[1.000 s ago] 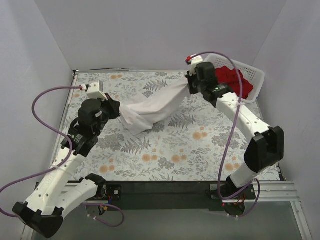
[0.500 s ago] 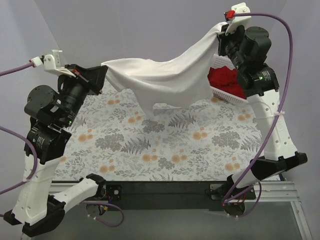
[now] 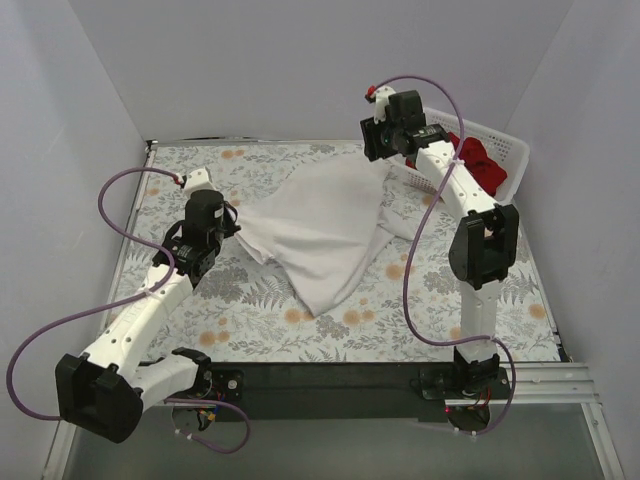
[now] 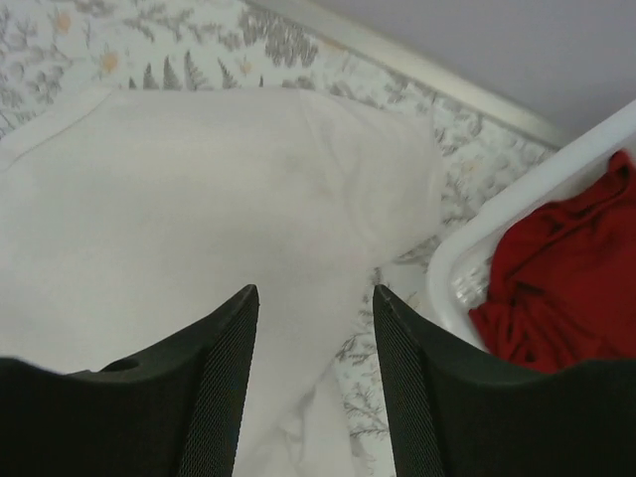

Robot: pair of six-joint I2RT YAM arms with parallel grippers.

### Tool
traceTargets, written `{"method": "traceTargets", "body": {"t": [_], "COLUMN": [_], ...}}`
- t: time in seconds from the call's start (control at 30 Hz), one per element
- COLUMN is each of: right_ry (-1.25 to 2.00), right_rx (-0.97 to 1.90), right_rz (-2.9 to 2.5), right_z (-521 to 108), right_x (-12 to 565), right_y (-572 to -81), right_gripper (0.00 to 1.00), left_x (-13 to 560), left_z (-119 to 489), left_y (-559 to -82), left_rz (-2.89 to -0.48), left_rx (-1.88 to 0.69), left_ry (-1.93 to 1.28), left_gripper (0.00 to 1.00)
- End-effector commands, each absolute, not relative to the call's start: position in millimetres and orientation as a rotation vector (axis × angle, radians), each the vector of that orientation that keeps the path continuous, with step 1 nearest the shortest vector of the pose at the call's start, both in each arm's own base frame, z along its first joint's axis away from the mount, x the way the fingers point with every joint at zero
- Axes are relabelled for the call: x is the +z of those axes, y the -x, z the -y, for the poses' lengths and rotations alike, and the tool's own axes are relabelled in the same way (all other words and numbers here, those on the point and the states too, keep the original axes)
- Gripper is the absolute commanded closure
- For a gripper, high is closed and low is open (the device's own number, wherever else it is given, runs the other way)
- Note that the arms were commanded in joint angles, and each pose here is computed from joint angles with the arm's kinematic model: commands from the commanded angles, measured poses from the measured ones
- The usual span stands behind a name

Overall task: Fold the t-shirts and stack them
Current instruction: Flatten the tshirt out

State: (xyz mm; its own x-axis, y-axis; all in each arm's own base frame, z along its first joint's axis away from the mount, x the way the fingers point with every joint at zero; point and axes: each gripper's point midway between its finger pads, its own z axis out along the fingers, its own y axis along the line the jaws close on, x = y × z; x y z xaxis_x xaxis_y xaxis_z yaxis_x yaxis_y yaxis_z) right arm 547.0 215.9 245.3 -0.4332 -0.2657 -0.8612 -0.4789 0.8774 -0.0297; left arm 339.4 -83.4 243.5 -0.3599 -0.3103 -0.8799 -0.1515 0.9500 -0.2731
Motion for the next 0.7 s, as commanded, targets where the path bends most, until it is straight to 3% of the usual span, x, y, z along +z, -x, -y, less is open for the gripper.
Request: {"method": "traceTargets", "body": {"t": [0.0,0.07,0.13,0.3,0.5,0.67], "right_ry": [0.499,0.478,0.430,0.380,0.373,0.487], "right_rx": [0.326,0.337,0.412,0.453,0.338,0.497], "right_rz": [-2.090,-2.222,-2.229,-2.355,-2.421,-2.438], "right_z": [-210.5,-203.7,-205.5,-190.1,-171.4,-202.8], "right_x": [256.7,201.1,196.7,122.0,80.0,68.0], "right_y": [-501.1,-472.5,-450.8,-389.9,-381.6,-353.3], "right_gripper": [0.43,0.44,0.45,0.45,0.48,0.51], "left_x": [257.2,235.7,224.2,208.8,206.4,205.8], "left_z": [53.1,43.8,38.6,36.8,36.4,36.7], "left_y": [-354.7,-353.9,-355.1,-353.9,-351.3,-350.9], "left_rz": [-1.777,-1.785,-1.778,-1.794,-1.800,-1.801], "left_rx": [-0.132,-0.084,-0.071,-0.068,-0.064,-0.063], "left_ry": [0.476,0.500,0.515,0.518,0.505,0.501], "left_gripper": [1.00,1.00,1.00,1.00,1.00,1.00]}}
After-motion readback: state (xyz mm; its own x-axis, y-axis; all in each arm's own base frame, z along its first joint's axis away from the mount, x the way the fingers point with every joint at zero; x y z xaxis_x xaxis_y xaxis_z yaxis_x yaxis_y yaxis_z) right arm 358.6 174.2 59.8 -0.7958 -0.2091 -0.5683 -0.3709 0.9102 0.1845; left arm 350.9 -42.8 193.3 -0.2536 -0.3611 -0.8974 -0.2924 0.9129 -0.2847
